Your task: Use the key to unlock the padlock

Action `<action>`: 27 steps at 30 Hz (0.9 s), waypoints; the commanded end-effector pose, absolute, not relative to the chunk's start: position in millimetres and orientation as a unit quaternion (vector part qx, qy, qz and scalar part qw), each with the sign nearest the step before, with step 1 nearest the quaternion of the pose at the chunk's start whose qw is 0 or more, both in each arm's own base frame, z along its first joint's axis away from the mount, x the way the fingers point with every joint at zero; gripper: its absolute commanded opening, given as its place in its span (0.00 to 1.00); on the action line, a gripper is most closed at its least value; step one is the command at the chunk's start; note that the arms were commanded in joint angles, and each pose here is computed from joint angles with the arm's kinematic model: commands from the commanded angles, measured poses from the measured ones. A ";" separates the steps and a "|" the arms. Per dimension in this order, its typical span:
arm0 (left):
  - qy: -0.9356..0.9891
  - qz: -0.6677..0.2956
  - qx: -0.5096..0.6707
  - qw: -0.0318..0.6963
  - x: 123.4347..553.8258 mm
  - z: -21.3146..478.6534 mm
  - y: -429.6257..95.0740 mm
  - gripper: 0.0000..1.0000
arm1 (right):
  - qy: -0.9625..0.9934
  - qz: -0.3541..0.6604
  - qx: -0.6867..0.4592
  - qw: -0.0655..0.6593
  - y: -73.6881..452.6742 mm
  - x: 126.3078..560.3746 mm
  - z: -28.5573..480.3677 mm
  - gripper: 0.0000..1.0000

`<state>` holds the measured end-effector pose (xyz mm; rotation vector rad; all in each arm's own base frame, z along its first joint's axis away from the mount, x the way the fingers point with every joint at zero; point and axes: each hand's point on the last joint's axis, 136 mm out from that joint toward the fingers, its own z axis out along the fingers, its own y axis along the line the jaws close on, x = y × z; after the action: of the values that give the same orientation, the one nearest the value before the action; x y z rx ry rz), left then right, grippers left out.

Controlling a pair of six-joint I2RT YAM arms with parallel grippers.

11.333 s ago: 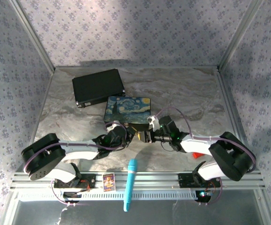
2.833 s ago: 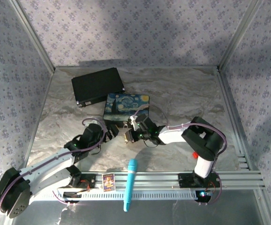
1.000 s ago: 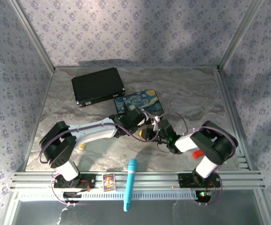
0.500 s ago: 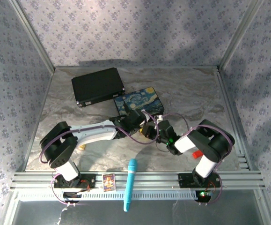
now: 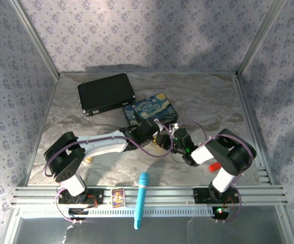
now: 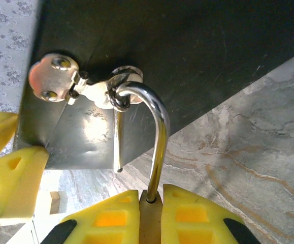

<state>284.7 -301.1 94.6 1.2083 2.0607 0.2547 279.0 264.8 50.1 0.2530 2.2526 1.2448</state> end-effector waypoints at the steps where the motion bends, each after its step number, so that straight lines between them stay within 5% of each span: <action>1: 0.809 0.112 0.545 0.188 226.4 16.1 -262.3 0.21 | 0.811 0.479 0.133 0.308 258.0 303.1 78.1 0.00; 27: 0.804 0.119 0.552 0.187 219.8 14.5 -261.4 0.21 | 0.805 0.479 0.137 0.322 240.8 321.3 88.6 0.00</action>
<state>279.8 -306.3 94.4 1.2206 2.0369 0.2844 311.6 238.4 65.0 0.4153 2.1855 1.2276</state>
